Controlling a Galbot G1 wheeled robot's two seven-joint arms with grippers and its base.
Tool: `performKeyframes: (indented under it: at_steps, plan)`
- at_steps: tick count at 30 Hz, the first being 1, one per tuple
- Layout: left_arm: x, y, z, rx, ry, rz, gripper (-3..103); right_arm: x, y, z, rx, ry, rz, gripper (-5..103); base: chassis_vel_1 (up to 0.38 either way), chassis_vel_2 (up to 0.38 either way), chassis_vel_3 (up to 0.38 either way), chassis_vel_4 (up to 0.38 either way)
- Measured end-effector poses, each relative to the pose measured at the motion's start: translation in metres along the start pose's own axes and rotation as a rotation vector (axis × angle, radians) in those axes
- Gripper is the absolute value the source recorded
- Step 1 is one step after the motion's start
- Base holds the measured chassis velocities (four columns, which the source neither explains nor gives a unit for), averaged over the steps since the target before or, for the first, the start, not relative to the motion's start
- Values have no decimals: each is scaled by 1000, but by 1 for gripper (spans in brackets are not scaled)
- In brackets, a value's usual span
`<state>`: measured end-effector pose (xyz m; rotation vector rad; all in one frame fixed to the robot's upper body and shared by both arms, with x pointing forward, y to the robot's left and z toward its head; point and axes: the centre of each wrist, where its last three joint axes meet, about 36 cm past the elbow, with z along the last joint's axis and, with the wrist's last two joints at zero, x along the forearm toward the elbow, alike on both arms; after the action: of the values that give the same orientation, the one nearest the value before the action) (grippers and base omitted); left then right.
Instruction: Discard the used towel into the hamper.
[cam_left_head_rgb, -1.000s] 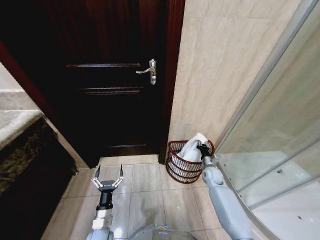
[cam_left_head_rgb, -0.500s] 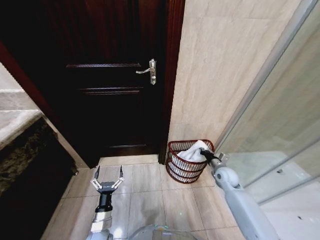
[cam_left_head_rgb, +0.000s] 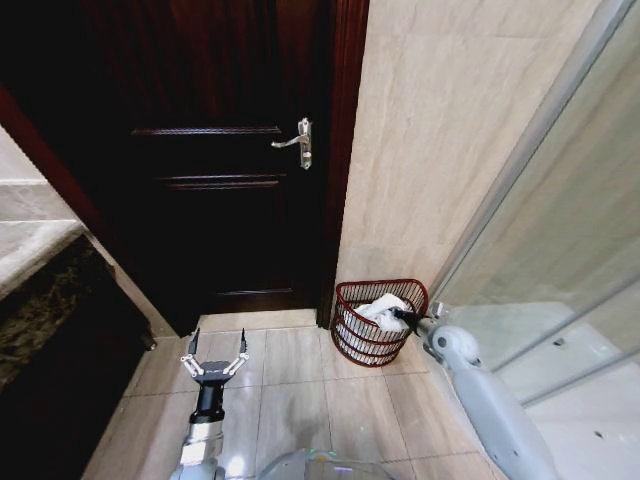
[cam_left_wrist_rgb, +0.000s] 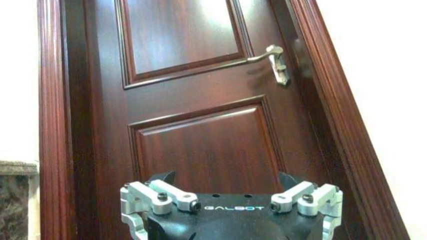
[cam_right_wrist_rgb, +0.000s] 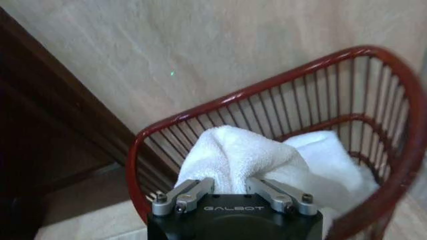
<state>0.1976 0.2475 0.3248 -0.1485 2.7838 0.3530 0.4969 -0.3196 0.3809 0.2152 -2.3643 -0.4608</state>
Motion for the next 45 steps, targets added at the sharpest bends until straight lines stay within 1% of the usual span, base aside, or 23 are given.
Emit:
performKeyframes:
  at_steps: [2, 6, 11, 14, 15, 16, 19, 22, 23, 25, 26, 27, 29, 30, 31, 32, 33, 35, 37, 38, 40, 41, 45]
  plan:
    - [0, 2, 1, -5, 1, -4, 100, -15, -1, -12, 0, 37, 0, 8, 0, 0, 0, 0]
    - [-1, 4, 2, -8, 7, -12, 100, -33, -5, -30, 0, 64, 15, 8, 0, 0, 0, 0]
    - [-4, 4, 6, -5, 19, -21, 100, -54, -13, -47, 30, 79, 37, 8, 0, 0, 0, 0]
    - [-6, 3, 8, -4, 21, -23, 100, -64, -17, -47, 37, 95, 57, 8, 0, 0, 0, 0]
    - [-8, 3, 9, -4, 24, -25, 100, -71, -22, -44, 60, 102, 83, 8, 0, 0, 0, 0]
    - [-8, 3, 9, -4, 24, -25, 100, -71, -22, -44, 60, 102, 83, 8, 0, 0, 0, 0]
    - [-11, 2, 11, -3, 28, -26, 100, -83, -33, -31, 105, 111, 138, 8, 0, 0, 0, 0]
    - [-13, 0, 12, -2, 30, -24, 100, -89, -39, -25, 138, 93, 177, 8, 0, 0, 0, 0]
    - [-15, 0, 13, -3, 31, -21, 100, -92, -40, -23, 157, 69, 200, 4, 0, 0, 0, 0]
    - [-16, -1, 13, -3, 33, -20, 100, -93, -40, -24, 167, 54, 210, 7, 0, 0, 0, 0]
    - [-17, -2, 13, -3, 35, -18, 100, -92, -39, -26, 172, 38, 211, 13, 0, 0, 0, 0]
    - [-17, -2, 13, -3, 35, -18, 100, -92, -39, -26, 172, 38, 211, 13, 0, 0, 0, 0]
    - [-20, -3, 13, -3, 37, -12, 100, -83, -33, -34, 173, 10, 191, 23, 0, 0, 0, 0]
    - [-21, -4, 13, -3, 38, -11, 100, -79, -31, -35, 177, 3, 185, 23, 0, 0, 0, 0]
    - [-23, -4, 13, -3, 39, -10, 100, -75, -29, -36, 185, -6, 178, 28, 0, 0, 0, 0]
    - [-23, -4, 13, -3, 39, -10, 100, -75, -29, -36, 185, -6, 178, 28, 0, 0, 0, 0]
    - [-26, -5, 13, -2, 39, -7, 100, -67, -25, -38, 202, -23, 168, 39, 0, 0, 0, 0]
    - [-27, -5, 13, -2, 39, -4, 100, -62, -24, -39, 210, -33, 164, 39, 0, 0, 0, 0]
    - [-30, -6, 13, -2, 39, 0, 100, -46, -24, -44, 232, -62, 157, 50, 0, 0, 0, 0]
    - [-30, -6, 13, -2, 39, 0, 100, -46, -24, -44, 232, -62, 157, 50, 0, 0, 0, 0]
    - [-30, -6, 15, -1, 42, 1, 100, -31, -25, -47, 254, -85, 155, 61, 0, 0, 0, 0]
    - [-30, -6, 15, -1, 42, 1, 100, -31, -25, -47, 254, -85, 155, 61, 0, 0, 0, 0]
    - [-27, -6, 15, 2, 44, 1, 100, -9, -26, -51, 286, -119, 158, 83, 0, 0, 0, 0]
